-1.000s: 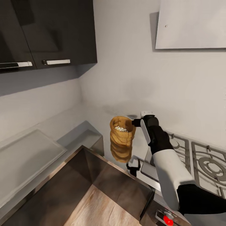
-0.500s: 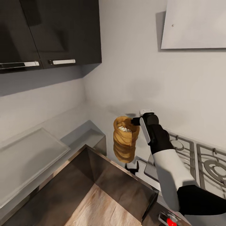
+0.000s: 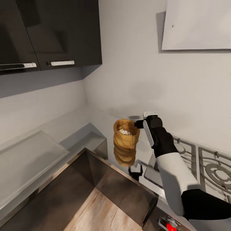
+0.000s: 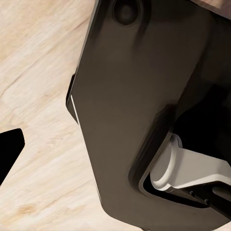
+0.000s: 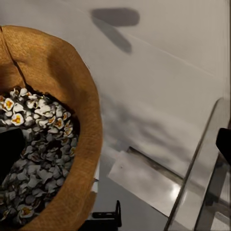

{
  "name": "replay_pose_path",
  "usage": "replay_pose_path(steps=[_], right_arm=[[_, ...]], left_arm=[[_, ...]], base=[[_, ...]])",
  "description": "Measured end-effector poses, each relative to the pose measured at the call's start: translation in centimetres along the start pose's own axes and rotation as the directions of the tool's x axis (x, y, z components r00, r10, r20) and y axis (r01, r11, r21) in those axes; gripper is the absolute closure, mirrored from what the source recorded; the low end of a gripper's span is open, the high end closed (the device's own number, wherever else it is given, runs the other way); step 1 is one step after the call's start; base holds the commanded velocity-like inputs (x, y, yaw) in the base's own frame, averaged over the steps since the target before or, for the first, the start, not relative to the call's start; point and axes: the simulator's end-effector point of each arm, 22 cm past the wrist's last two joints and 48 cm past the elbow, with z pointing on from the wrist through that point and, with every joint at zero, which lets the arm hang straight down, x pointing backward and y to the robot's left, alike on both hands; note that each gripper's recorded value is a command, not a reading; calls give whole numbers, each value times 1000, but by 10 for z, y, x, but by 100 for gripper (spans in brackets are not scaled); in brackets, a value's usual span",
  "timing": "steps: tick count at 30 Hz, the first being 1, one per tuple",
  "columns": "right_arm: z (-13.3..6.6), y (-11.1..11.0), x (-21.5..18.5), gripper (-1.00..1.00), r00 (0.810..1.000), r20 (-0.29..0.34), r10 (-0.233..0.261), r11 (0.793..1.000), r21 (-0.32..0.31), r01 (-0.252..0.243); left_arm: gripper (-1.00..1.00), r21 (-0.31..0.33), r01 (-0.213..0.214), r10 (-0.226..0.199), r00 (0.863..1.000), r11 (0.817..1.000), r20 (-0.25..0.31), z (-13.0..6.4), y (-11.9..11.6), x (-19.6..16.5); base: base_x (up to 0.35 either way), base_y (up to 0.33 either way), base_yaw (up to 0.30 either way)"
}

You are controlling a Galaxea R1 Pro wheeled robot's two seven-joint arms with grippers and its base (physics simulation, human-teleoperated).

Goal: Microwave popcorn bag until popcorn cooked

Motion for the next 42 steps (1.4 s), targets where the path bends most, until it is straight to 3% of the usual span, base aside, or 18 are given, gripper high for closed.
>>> replay_pose_path(steps=[26, 31, 42], right_arm=[[8, 7, 13, -100, 999, -33, 1, 1000, -20, -1], [19, 19, 33, -100, 997, -79, -11, 998, -60, 7], [19, 34, 31, -100, 998, -62, -7, 991, -130, -1]], left_arm=[[-100, 0, -1, 1, 1000, 1000, 0, 0, 0, 0], [-100, 0, -1, 1, 1000, 1000, 0, 0, 0, 0], [-100, 1, -2, 2, 1000, 1000, -1, 0, -1, 0]], base=[[23, -17, 0], [2, -1, 0], [23, 0, 0]])
